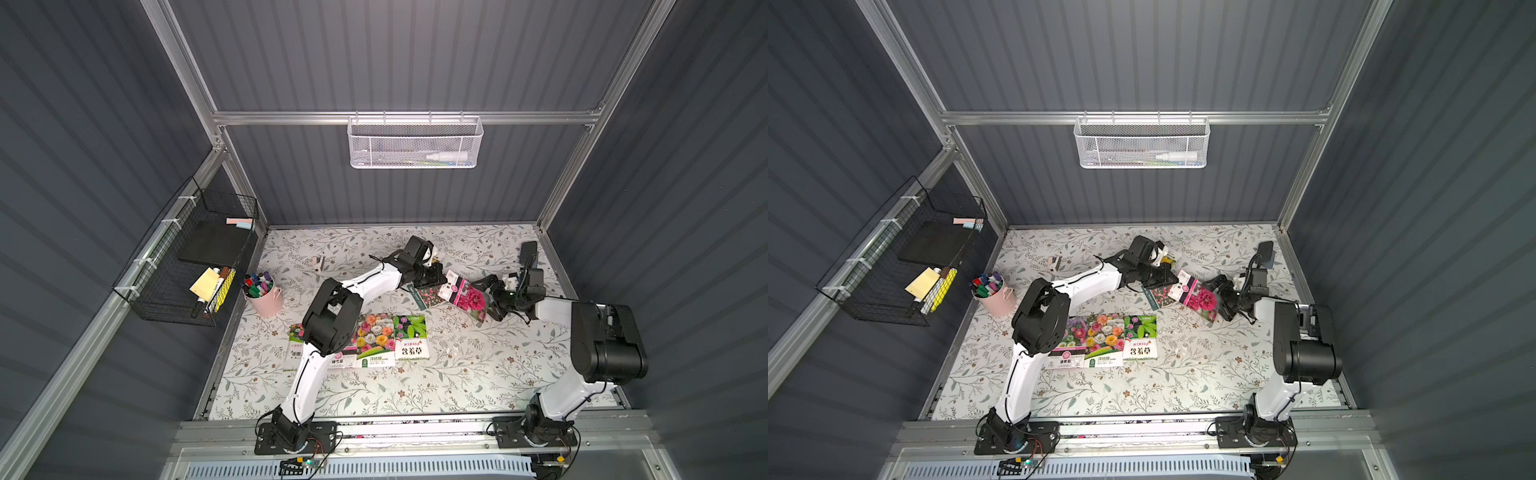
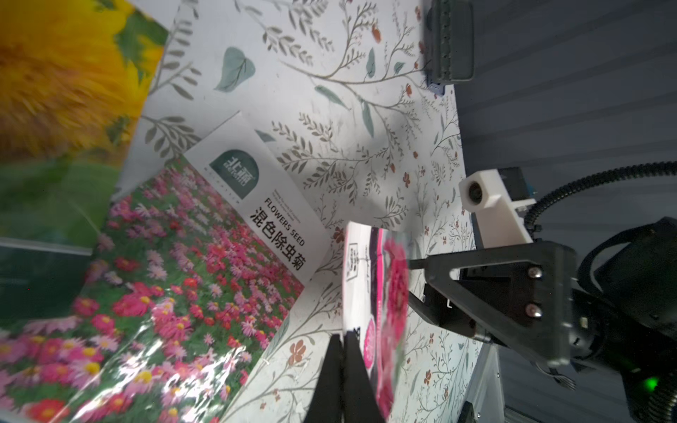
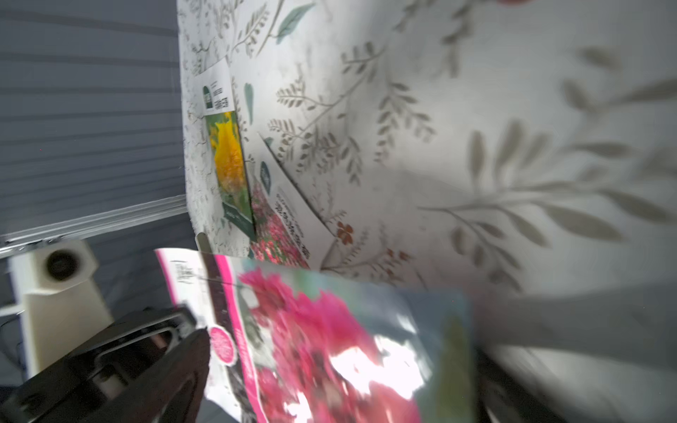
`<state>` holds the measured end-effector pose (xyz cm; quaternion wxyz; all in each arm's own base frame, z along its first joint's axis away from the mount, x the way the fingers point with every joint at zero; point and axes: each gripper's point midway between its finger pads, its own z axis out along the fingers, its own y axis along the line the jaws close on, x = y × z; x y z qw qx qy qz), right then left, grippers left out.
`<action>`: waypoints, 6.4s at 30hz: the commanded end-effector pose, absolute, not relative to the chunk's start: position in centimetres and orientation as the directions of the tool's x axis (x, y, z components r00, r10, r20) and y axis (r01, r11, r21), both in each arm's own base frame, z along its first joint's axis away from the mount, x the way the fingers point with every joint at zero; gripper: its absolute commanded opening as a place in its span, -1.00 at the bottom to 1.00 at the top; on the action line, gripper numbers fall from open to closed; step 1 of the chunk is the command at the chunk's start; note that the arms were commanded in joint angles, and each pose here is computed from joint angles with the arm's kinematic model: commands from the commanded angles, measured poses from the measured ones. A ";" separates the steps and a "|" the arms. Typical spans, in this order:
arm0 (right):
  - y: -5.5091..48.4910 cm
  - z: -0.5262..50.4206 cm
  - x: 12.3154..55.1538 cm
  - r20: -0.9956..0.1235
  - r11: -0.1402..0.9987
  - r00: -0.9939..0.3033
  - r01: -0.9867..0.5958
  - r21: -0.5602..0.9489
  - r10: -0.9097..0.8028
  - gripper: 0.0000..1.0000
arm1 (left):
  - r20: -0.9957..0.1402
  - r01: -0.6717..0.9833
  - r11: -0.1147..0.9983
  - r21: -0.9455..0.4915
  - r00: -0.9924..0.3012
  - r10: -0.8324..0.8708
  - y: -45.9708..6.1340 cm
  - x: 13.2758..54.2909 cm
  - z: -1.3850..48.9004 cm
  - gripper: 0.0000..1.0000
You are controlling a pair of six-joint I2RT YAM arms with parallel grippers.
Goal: Arrange the seed packets in a row
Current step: Pick up the seed packet from the center of the board, then place the seed packet at the center of the board.
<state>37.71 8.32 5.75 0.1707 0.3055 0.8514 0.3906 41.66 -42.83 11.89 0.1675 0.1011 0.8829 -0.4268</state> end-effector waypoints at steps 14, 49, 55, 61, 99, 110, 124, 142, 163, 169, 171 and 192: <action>12.1 14.0 30.7 -0.015 0.277 -0.601 0.345 0.897 0.799 0.98 | -0.708 0.430 0.718 -0.548 -0.696 -0.123 -42.2 43.9 16.0 -1.00; 16.9 12.6 37.9 0.312 -0.243 -0.441 0.207 0.948 0.842 0.48 | -0.709 0.341 0.694 -0.634 -0.615 -0.346 -42.6 39.3 19.0 -1.00; 16.2 12.6 38.0 0.298 -0.238 -0.407 0.191 0.952 0.864 -0.04 | -0.706 0.324 0.704 -0.632 -0.616 -0.350 -42.1 39.0 18.0 -1.00; 15.2 11.9 37.6 0.275 -0.215 -0.380 0.194 0.957 0.883 -0.85 | -0.722 0.327 0.730 -0.600 -0.615 -0.318 -40.9 38.3 17.4 -1.00; 17.6 18.6 25.8 -0.319 0.400 -0.919 -0.209 0.892 0.231 -1.00 | -0.222 0.162 0.447 -0.880 -0.971 -0.085 -36.9 33.3 18.5 0.99; 17.6 17.6 26.1 -0.290 0.396 -0.926 -0.179 0.901 0.241 -1.00 | -0.180 0.110 0.368 -0.923 -0.970 -0.162 -38.5 35.5 18.9 -0.25; 17.4 17.0 26.8 -0.273 0.403 -0.926 -0.153 0.902 0.260 -1.00 | -0.172 0.106 0.348 -0.932 -0.971 -0.166 -39.2 35.9 18.8 -1.00; 16.4 13.7 26.8 -0.094 0.304 -0.904 0.041 0.952 0.417 0.42 | -0.325 0.142 0.452 -0.880 -0.875 -0.358 -38.4 39.0 16.4 -1.00; 15.8 14.6 28.2 -0.018 0.168 -0.843 0.086 0.982 0.538 -0.34 | -0.381 0.174 0.465 -0.868 -0.833 -0.401 -40.3 38.9 16.6 -1.00; 16.2 15.2 28.1 -0.003 0.136 -0.846 0.082 0.987 0.533 -0.50 | -0.453 0.208 0.522 -0.827 -0.797 -0.400 -39.3 38.5 16.5 -1.00; 16.3 15.6 27.9 -0.015 0.141 -0.850 0.070 0.988 0.526 -0.62 | -0.451 0.217 0.519 -0.827 -0.807 -0.382 -39.7 38.2 16.5 -1.00; 16.0 8.9 23.2 -0.040 0.534 -0.974 0.088 0.841 0.224 -1.00 | -0.415 0.370 0.827 -0.423 -0.891 0.186 -27.1 25.3 18.4 0.99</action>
